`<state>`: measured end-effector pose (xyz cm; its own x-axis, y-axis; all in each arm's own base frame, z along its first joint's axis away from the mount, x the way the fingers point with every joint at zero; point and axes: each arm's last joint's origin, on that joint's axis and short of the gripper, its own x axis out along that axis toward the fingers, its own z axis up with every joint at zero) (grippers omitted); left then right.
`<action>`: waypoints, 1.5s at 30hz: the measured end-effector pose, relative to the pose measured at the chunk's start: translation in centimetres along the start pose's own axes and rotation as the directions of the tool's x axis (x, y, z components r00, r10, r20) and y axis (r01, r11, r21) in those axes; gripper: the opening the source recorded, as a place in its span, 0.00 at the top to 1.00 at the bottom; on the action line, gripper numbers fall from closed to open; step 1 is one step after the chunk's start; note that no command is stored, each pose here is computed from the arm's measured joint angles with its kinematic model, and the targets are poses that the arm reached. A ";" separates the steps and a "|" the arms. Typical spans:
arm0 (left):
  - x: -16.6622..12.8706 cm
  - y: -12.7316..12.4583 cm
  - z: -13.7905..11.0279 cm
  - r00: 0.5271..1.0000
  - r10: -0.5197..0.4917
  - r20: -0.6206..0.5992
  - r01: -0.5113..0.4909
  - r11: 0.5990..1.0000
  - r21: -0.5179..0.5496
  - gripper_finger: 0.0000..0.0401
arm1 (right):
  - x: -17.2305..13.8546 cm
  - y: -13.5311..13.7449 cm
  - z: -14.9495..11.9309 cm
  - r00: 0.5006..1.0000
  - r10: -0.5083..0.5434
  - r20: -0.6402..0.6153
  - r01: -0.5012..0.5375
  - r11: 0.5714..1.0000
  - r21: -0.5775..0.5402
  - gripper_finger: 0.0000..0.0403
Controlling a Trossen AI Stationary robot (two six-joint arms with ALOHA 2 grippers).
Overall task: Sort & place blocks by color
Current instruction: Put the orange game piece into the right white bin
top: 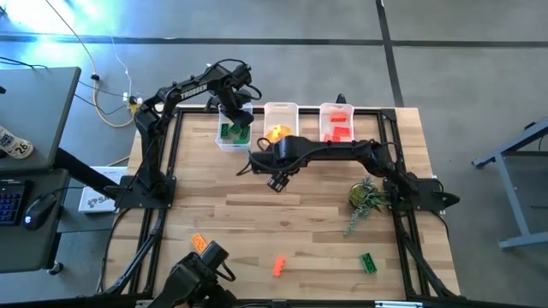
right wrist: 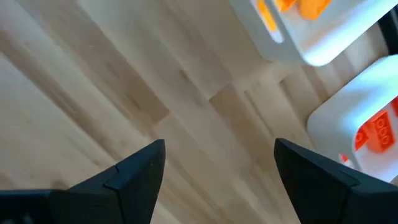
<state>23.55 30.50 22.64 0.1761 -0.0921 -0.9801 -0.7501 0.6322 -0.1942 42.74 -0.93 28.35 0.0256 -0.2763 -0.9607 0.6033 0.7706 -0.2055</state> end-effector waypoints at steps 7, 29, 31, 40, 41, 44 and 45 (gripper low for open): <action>-1.8 -0.4 -0.2 0.999 0.002 0.052 -0.003 0.999 0.032 0.58 | -0.9 2.8 -2.2 0.999 0.039 -0.008 -0.039 0.998 0.049 0.28; -10.0 -8.2 -6.4 0.980 -0.041 0.196 0.003 0.981 0.193 0.58 | 0.0 7.3 -7.2 0.994 0.033 -0.102 -0.070 0.918 -0.390 0.28; -10.5 -9.0 -7.3 0.982 -0.044 0.182 0.009 0.982 0.191 0.58 | 0.0 7.4 -7.2 0.992 0.055 -0.111 -0.101 0.873 -0.477 0.28; -13.0 -11.0 -11.5 0.984 0.014 0.176 -0.038 0.991 0.131 0.58 | -1.1 11.1 -8.5 0.964 0.265 -0.021 -0.169 0.552 -0.816 0.28; -13.3 -11.1 -11.9 0.982 0.033 0.187 -0.057 0.991 0.122 0.58 | -1.2 11.4 -8.7 0.961 0.277 -0.013 -0.159 0.510 -0.845 0.28; -14.3 -11.5 -13.2 0.971 0.074 0.226 -0.099 0.990 0.101 0.58 | -1.6 12.3 -9.4 0.950 0.312 -0.003 -0.135 0.403 -0.905 0.28; -14.6 -11.5 -13.7 0.969 0.081 0.235 -0.104 0.991 0.088 0.58 | -1.7 12.4 -9.5 0.947 0.321 0.000 -0.127 0.374 -0.918 0.28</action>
<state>20.91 14.02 38.60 0.2594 0.1424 -0.9552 -0.7055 0.7034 -0.0867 42.62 14.59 25.63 0.2179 -0.0136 -0.9759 -0.5095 0.8512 -0.1257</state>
